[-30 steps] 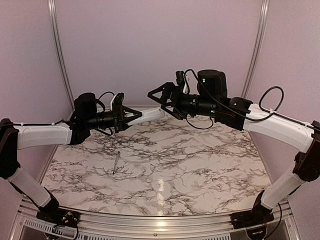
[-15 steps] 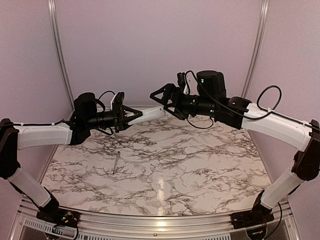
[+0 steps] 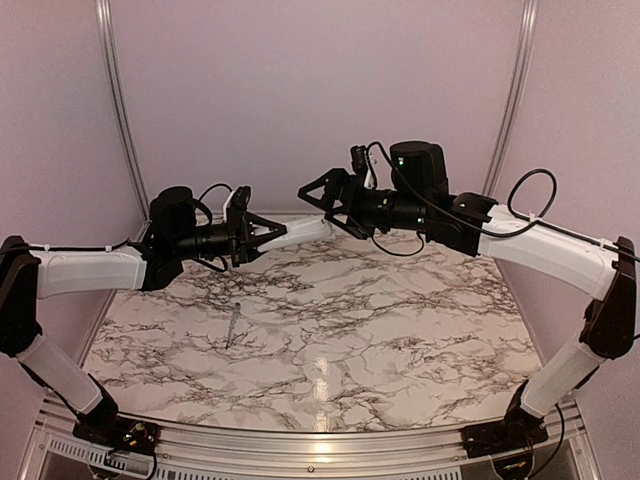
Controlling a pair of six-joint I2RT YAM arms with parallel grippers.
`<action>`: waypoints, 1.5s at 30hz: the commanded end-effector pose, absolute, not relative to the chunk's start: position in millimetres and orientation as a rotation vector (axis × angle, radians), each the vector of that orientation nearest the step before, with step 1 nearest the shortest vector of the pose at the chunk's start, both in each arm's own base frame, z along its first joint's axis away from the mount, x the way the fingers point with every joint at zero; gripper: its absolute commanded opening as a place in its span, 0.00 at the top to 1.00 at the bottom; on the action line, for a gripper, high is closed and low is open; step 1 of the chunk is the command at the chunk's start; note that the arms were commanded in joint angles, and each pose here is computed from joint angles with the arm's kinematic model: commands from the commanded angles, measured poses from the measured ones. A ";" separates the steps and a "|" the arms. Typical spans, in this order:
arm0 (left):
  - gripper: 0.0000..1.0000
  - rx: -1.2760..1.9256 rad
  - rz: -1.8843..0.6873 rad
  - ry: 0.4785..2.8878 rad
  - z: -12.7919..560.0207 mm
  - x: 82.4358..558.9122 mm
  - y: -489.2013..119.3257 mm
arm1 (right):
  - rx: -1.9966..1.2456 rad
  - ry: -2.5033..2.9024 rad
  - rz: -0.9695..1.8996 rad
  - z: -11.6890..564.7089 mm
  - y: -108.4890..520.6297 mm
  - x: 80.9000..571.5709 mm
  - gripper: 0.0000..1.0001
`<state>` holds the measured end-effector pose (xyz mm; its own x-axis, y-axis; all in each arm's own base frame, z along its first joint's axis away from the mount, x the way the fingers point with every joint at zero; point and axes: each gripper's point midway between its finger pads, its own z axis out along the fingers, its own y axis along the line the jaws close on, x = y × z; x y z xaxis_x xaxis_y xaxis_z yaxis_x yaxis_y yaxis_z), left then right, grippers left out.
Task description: Unload the batteries from the remote control
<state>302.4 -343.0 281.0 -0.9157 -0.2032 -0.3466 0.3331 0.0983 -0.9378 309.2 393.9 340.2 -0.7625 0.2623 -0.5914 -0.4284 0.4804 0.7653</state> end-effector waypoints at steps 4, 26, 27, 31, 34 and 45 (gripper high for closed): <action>1.00 0.164 -1.871 1.911 302.7 308.4 -347.6 | -0.164 2.043 1.343 348.4 395.5 307.3 0.06; 1.00 0.177 -1.850 1.874 312.3 307.8 -345.6 | -0.032 2.224 1.406 307.8 399.5 299.7 0.13; 1.00 0.179 -1.847 1.871 313.2 307.9 -345.4 | -0.012 2.245 1.406 303.7 399.2 299.3 0.14; 1.00 0.186 -1.842 1.855 317.9 308.5 -345.1 | 0.003 2.249 1.456 301.4 402.3 296.1 0.14; 1.00 0.199 -1.846 1.852 318.7 307.7 -345.9 | 0.000 2.239 1.477 301.2 404.5 295.9 0.14; 1.00 0.276 -1.831 1.839 320.9 295.8 -344.0 | -0.090 2.131 1.642 319.8 418.1 290.0 0.13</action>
<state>306.0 -342.6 274.2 -0.9069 -0.2110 -0.3648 0.3426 0.1349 -0.9297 309.7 395.9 328.2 -0.8431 0.3135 -0.4369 -0.3104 0.3797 0.8715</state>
